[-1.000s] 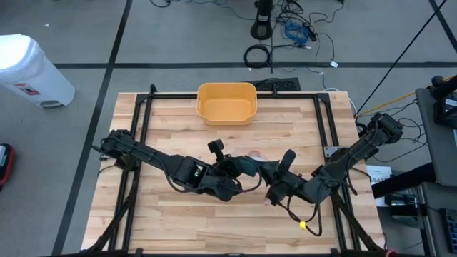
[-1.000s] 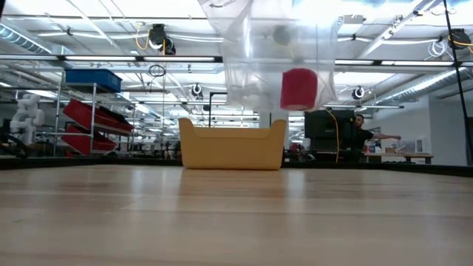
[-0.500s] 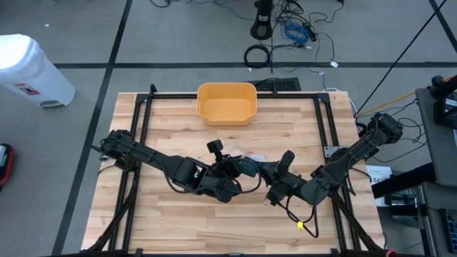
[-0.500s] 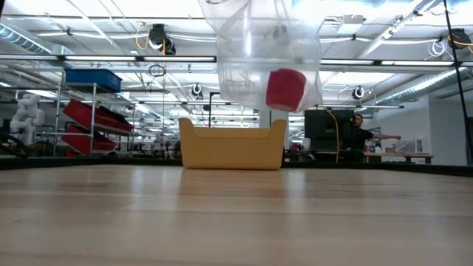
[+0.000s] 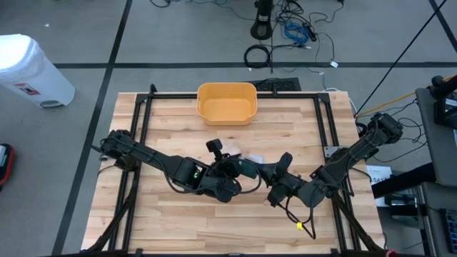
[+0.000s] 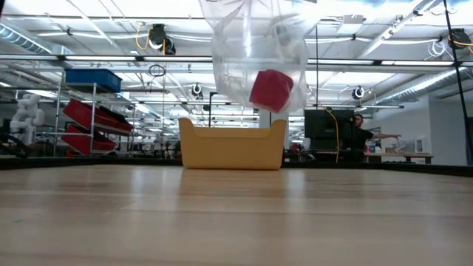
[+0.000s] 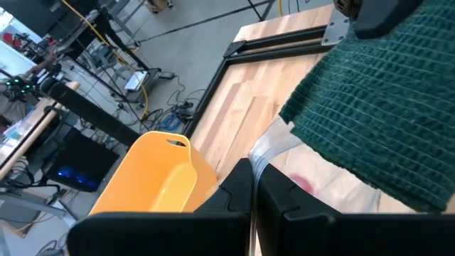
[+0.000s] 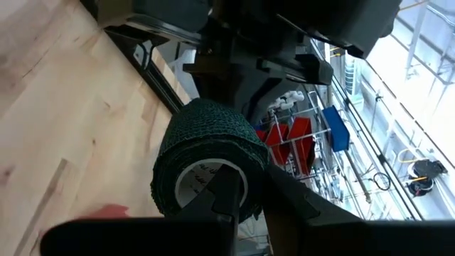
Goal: Roll bandage
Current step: Put the rolled green bandage into the transparent zip bag
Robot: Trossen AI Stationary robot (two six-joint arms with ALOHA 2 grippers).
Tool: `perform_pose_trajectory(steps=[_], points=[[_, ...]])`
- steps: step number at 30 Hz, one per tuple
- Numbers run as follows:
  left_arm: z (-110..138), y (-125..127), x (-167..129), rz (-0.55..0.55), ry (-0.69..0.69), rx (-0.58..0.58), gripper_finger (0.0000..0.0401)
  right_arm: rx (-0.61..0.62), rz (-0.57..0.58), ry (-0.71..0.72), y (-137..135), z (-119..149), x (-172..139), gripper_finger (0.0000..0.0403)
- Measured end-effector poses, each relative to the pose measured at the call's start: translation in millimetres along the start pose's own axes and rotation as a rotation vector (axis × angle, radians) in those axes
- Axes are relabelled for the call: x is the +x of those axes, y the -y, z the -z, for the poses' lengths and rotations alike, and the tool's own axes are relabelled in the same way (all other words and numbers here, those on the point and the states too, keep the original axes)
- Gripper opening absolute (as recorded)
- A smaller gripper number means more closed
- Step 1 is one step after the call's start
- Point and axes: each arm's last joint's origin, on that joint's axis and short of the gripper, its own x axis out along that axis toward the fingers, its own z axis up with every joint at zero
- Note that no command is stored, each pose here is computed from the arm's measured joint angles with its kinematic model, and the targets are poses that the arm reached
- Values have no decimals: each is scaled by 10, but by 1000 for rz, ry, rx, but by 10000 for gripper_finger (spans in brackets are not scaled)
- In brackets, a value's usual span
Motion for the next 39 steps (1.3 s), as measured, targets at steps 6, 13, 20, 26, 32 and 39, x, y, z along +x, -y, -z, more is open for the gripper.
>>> perform_pose_trajectory(steps=[6, 13, 20, 26, 32, 39], points=[[-3, -4, 0, -15, 4, -2, 4, -29, -21, 25, -19, -12, -28, 38], [-11, 18, -25, -4, 14, -9, 4, -52, -60, 41, -50, 9, -9, 38], [-37, 53, -93, 17, 42, -18, 4, 2, -18, -28, -15, 62, 73, 38], [-74, 84, -170, 32, 79, -16, 4, 28, -7, -45, -4, 77, 98, 38], [-95, 81, -197, 32, 94, -28, 4, 46, 51, -112, 21, 99, 113, 38], [-95, 73, -192, 16, 95, -28, 4, 42, 83, -154, 31, 115, 119, 38]])
